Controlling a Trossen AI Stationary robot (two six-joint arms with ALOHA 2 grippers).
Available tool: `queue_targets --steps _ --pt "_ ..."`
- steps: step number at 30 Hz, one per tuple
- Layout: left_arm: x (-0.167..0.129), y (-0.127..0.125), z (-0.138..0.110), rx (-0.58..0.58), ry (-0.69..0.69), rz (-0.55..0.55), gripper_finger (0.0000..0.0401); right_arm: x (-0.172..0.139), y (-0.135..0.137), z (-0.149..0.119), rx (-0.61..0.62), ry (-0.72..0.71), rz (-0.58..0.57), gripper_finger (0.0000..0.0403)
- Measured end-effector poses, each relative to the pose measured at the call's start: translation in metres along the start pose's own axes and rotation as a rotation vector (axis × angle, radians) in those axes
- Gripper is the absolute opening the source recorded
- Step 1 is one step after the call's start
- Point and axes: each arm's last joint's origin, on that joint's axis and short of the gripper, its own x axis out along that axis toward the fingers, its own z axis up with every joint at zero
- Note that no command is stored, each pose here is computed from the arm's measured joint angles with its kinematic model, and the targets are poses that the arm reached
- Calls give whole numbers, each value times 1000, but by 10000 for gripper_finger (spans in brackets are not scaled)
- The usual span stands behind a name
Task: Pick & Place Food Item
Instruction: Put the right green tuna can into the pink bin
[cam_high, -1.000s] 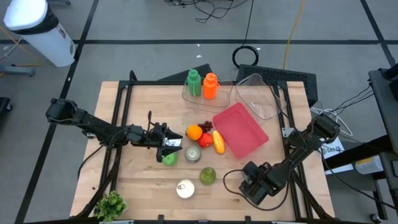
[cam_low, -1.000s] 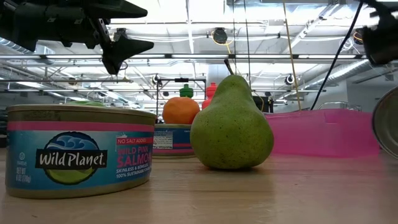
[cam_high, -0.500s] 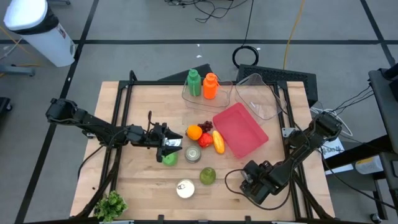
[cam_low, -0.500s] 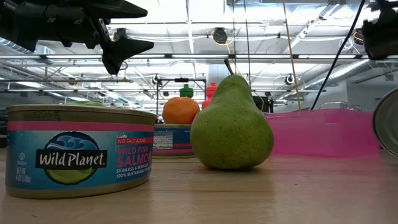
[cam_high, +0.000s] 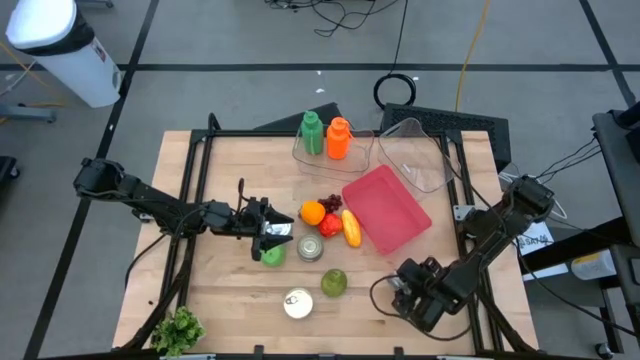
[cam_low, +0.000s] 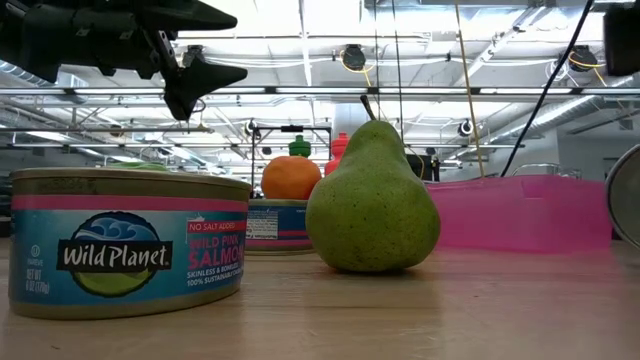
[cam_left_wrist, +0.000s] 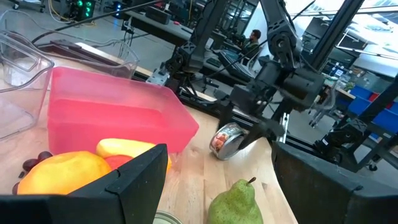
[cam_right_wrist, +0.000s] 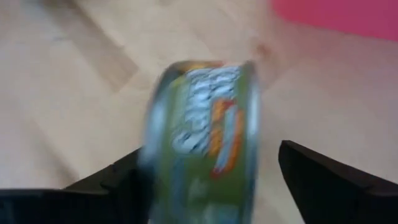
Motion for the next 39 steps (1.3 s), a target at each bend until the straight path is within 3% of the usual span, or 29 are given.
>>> queue_targets --steps 10,17,21,25,29,34,39 --pt "0 0 0 2 3 1 299 -21 -2 -5 -44 -39 87 144" --pt "0 0 0 0 4 2 299 -22 1 -8 -75 -64 125 141" --pt "0 0 -1 3 7 3 299 -33 7 -7 -93 -89 235 141" --pt "0 0 -1 13 9 4 299 -57 5 -4 -136 -203 348 141" --pt "0 0 -1 44 9 4 299 -79 -3 1 -201 -411 389 141" --pt "0 0 -1 56 9 4 299 -91 -9 14 -297 -730 288 141" --pt "0 0 -1 58 9 4 299 -82 -10 43 -412 -867 67 141"
